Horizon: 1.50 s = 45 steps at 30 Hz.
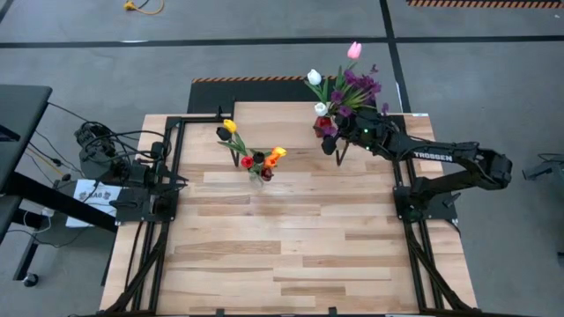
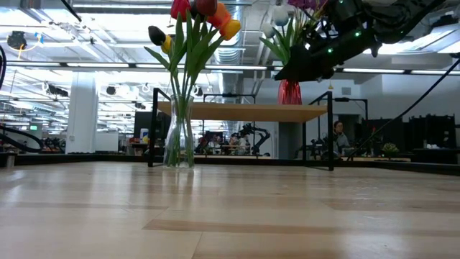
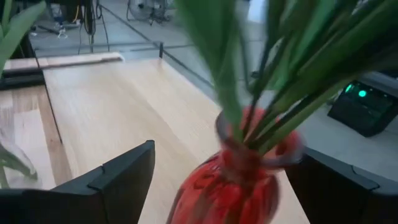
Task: Pick and place flowers into a vace then onto a shelf
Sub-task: Put the red vase with flowers on the shelf, then put the transparent vase with flowers on the shelf
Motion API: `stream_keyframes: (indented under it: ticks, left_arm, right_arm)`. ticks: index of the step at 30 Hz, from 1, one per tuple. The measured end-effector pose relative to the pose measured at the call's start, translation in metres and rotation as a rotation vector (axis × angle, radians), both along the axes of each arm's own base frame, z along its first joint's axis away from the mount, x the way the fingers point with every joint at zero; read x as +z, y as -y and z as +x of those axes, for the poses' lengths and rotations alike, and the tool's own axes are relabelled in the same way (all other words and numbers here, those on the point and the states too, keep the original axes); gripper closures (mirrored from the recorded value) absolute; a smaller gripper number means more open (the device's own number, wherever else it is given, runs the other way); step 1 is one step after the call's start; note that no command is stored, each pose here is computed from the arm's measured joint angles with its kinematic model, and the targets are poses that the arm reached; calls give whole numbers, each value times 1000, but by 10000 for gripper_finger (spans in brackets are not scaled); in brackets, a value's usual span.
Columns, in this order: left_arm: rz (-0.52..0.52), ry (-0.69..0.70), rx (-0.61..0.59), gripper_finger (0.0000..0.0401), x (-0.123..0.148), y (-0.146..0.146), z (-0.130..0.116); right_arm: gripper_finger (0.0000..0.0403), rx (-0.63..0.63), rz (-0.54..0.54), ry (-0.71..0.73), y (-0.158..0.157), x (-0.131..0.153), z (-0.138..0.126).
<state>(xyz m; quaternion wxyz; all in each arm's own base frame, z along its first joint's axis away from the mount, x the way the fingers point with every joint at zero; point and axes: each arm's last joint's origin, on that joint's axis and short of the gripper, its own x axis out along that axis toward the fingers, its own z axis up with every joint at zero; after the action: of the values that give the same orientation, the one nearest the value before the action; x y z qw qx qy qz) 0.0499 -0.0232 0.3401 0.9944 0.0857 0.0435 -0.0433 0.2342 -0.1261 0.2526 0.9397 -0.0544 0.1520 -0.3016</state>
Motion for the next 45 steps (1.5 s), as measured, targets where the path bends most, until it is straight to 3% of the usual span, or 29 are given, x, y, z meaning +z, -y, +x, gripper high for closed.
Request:
stream_keyframes:
  ticks: [11,24,29,36,45]
  left_arm:
    - [-8,-1,1,360,0,0,0]
    - [-8,-1,1,360,0,0,0]
    - [-8,-1,1,360,0,0,0]
    - [-8,-1,1,360,0,0,0]
    - [-8,-1,1,360,0,0,0]
  right_arm:
    - [68,3,-1,31,-8,16,-15]
    - [69,65,45,-28,-25,12,-13]
    - [68,34,36,-35,-26,13,-15]
    - [68,15,23,-14,-29,22,-25]
    - [68,40,84,-27,-45,28,-40]
